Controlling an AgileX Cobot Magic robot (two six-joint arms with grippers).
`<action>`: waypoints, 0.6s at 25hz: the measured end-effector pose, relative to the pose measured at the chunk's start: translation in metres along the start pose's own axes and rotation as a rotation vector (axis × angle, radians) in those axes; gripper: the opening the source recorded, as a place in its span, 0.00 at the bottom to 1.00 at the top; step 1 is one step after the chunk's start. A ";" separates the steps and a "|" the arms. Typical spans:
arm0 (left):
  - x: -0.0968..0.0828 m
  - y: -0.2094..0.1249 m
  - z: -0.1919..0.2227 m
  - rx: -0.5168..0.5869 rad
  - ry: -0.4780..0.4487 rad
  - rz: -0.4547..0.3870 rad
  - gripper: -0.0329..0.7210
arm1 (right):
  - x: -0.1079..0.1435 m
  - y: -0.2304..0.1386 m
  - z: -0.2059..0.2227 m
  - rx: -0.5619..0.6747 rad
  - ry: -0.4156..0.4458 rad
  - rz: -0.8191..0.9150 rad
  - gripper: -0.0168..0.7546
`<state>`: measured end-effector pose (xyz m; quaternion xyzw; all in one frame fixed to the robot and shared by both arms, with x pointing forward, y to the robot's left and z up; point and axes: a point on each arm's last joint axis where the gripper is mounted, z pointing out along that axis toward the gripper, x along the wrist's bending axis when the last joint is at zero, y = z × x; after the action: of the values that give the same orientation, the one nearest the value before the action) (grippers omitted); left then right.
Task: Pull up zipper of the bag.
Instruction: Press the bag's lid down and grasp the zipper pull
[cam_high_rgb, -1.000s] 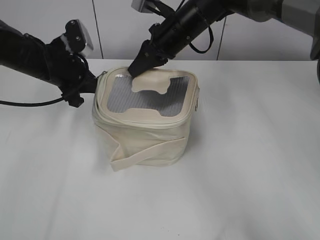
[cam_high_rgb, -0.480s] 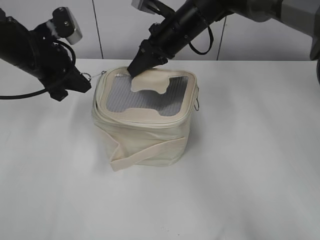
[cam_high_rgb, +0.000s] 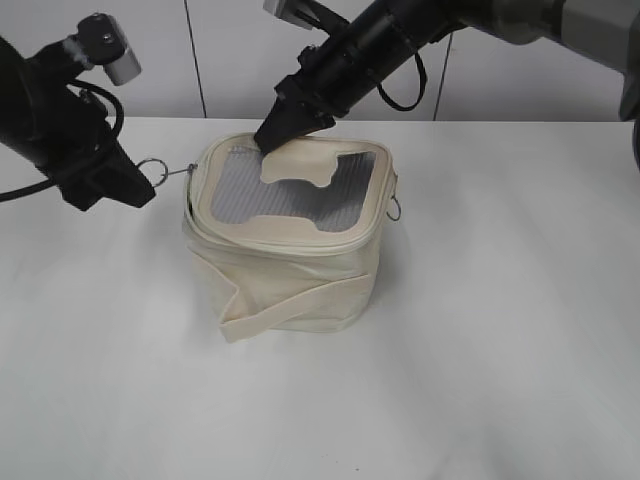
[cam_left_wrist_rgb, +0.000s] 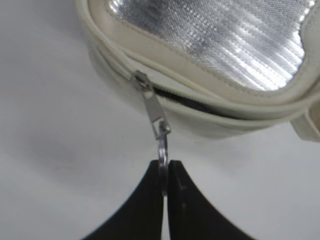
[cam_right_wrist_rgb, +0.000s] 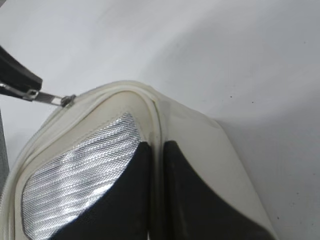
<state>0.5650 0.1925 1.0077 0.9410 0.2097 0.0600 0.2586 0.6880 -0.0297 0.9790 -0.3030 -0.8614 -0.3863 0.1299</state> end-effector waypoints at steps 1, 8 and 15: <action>-0.004 -0.001 -0.002 0.001 -0.004 -0.006 0.03 | 0.000 0.000 0.000 0.000 0.000 0.004 0.09; -0.060 -0.017 0.011 0.038 -0.109 -0.005 0.03 | 0.000 0.000 0.000 -0.002 -0.002 0.011 0.08; -0.105 -0.004 0.026 -0.007 -0.141 0.032 0.03 | 0.000 0.000 0.000 -0.002 -0.002 0.017 0.08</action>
<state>0.4738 0.1390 0.9826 0.9452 0.1758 -0.0015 0.2751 0.6882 -0.0297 0.9790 -0.3107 -0.8586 -0.3859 0.1320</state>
